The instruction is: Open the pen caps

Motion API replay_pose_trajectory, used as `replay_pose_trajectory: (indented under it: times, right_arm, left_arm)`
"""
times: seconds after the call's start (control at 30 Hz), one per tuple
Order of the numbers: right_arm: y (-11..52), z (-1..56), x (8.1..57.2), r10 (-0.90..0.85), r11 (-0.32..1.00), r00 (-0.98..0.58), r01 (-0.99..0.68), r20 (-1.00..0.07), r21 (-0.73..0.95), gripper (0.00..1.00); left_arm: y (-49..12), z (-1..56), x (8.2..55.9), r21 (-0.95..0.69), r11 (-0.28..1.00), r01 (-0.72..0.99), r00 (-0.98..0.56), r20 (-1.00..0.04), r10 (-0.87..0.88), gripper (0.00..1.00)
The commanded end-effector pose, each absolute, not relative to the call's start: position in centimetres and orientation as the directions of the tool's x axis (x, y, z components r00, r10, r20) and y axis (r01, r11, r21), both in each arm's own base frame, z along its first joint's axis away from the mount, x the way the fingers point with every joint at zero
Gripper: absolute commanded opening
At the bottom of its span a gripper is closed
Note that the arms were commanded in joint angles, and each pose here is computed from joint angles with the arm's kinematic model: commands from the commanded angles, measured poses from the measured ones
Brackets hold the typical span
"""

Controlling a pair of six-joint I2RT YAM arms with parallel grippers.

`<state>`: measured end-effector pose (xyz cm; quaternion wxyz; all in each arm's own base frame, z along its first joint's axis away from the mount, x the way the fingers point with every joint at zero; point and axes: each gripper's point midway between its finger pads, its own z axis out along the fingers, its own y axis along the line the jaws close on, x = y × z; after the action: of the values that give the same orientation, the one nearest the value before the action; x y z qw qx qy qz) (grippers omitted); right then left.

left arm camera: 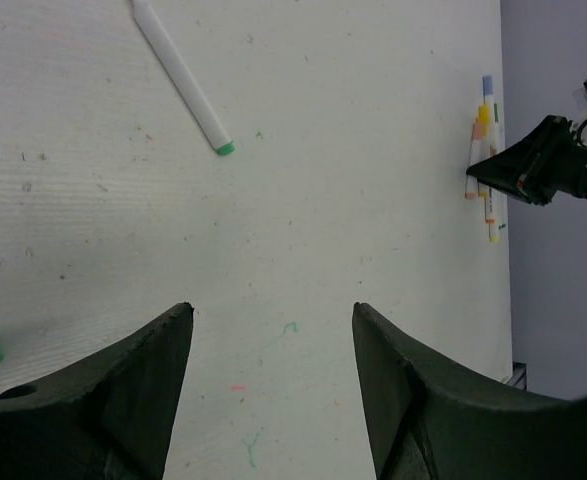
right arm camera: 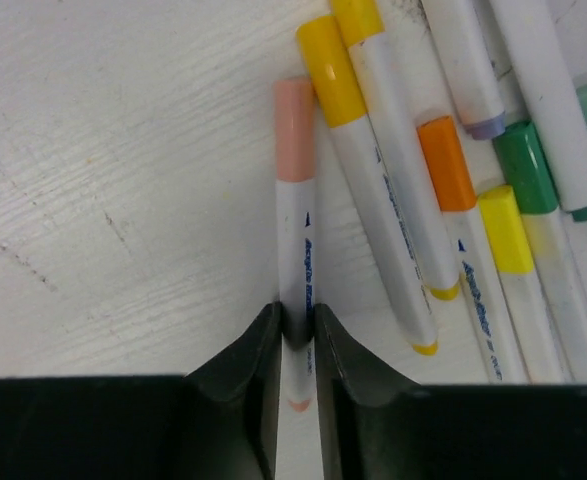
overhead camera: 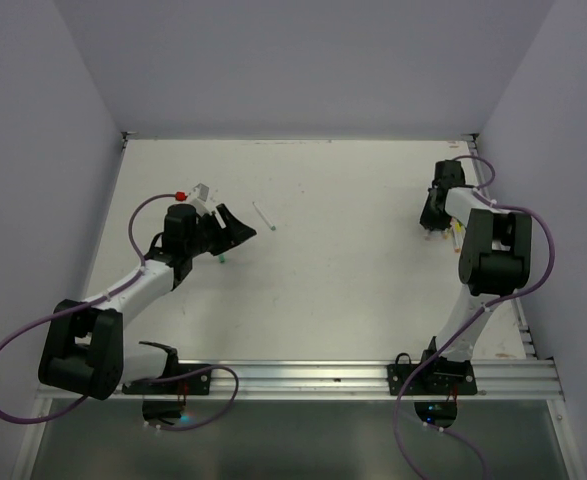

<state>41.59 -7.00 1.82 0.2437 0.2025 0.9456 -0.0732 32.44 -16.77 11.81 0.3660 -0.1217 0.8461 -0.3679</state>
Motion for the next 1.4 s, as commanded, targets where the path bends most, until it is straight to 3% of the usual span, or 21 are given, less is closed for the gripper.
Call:
replay_pose_trajectory:
  times: [0.0,0.07,0.23,0.4,0.53,0.73,1.03,1.37]
  right_arm:
    - [-6.4,-0.2,39.4,0.336,0.915,-0.850,0.396,-0.406,-0.071,0.17]
    - [-5.6,-0.2,39.2,0.318,0.924,-0.855,0.376,-0.409,-0.068,0.01]
    - [-2.0,0.3,39.5,0.180,0.962,-0.884,0.249,-0.432,-0.109,0.00]
    - [5.2,5.3,39.9,0.002,0.992,-0.840,0.072,-0.542,-0.108,0.00]
    - [11.8,8.3,38.0,-0.014,0.993,-0.811,-0.078,-0.584,0.085,0.00]
    - [23.6,12.8,31.7,-0.081,0.793,-0.772,-0.434,-0.631,0.428,0.00]
    - [32.0,15.8,26.8,-0.126,0.637,-0.749,-0.564,-0.650,0.526,0.00]
    - [35.6,17.7,25.9,-0.126,0.584,-0.720,-0.610,-0.682,0.536,0.00]
  left_arm:
    - [-17.3,13.1,32.5,-0.730,0.677,0.100,-0.686,-0.543,-0.484,0.68]
    - [-17.5,13.6,32.3,-0.730,0.674,0.110,-0.679,-0.551,-0.485,0.67]
    - [-18.2,14.9,31.6,-0.733,0.666,0.141,-0.676,-0.563,-0.476,0.67]
    - [-18.2,16.7,31.2,-0.727,0.664,0.175,-0.662,-0.586,-0.467,0.67]
    - [-18.3,17.7,31.4,-0.716,0.672,0.188,-0.666,-0.596,-0.449,0.67]
    - [-20.4,19.3,30.8,-0.795,0.559,0.235,-0.720,-0.529,-0.449,0.66]
    - [-21.8,19.8,31.2,-0.831,0.505,0.232,-0.731,-0.492,-0.473,0.63]
    - [-22.8,18.5,30.9,-0.851,0.481,0.209,-0.761,-0.451,-0.466,0.57]
